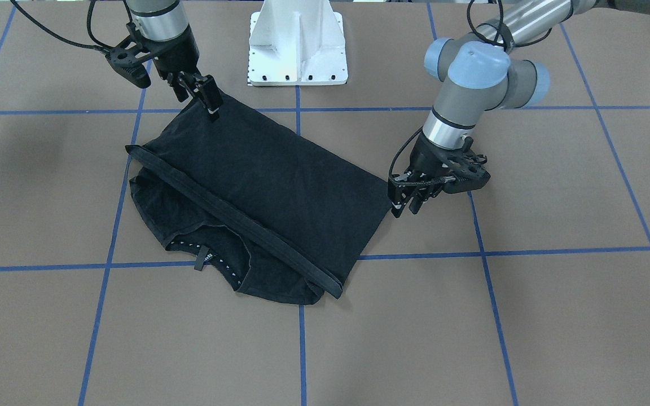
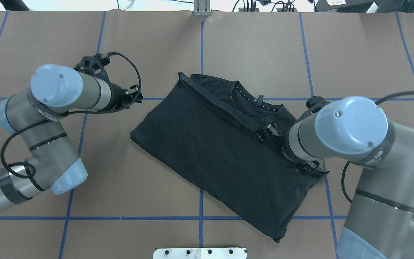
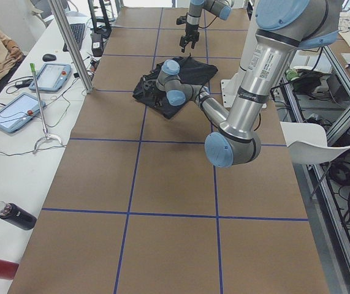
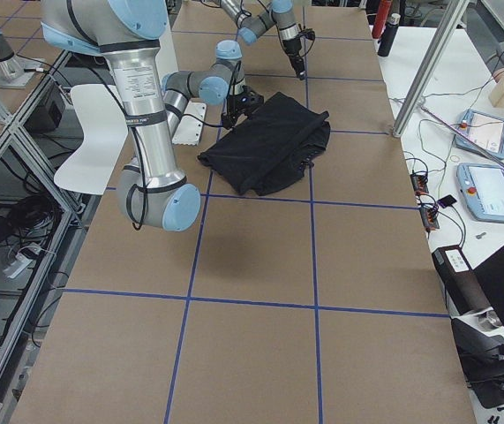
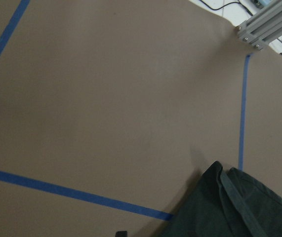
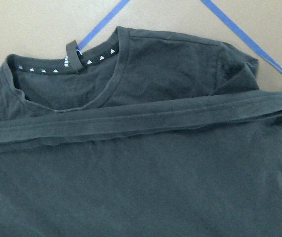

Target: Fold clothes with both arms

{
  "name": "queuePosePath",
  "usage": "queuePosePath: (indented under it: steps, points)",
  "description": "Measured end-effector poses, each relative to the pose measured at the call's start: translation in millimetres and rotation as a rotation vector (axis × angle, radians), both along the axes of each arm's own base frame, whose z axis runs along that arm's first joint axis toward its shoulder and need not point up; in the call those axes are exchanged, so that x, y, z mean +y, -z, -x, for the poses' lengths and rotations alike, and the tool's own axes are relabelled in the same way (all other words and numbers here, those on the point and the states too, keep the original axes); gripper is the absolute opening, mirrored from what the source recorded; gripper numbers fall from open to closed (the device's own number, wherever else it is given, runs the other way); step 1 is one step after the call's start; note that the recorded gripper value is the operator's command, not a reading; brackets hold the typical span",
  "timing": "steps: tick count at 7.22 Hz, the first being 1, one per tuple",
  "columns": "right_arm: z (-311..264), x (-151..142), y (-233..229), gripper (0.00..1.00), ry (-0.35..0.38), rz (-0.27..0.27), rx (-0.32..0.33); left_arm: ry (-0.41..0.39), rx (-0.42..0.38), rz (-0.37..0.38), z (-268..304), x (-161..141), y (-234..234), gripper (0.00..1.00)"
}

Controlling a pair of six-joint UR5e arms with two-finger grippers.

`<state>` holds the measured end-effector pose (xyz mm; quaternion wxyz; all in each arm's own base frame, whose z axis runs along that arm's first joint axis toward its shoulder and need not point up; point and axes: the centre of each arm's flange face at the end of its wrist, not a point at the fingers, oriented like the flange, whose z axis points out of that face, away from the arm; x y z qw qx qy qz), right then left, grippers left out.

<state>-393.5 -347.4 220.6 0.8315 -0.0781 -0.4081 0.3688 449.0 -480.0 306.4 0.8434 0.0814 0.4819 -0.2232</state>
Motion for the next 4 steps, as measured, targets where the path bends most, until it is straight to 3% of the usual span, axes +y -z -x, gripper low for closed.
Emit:
queuePosePath:
  steps: [4]
  points:
    - [15.0, -27.2, -3.8, 1.00, -0.029, 0.013, 0.029, -0.035, -0.110, 0.096, -38.3, 31.7, -24.6, 0.50]
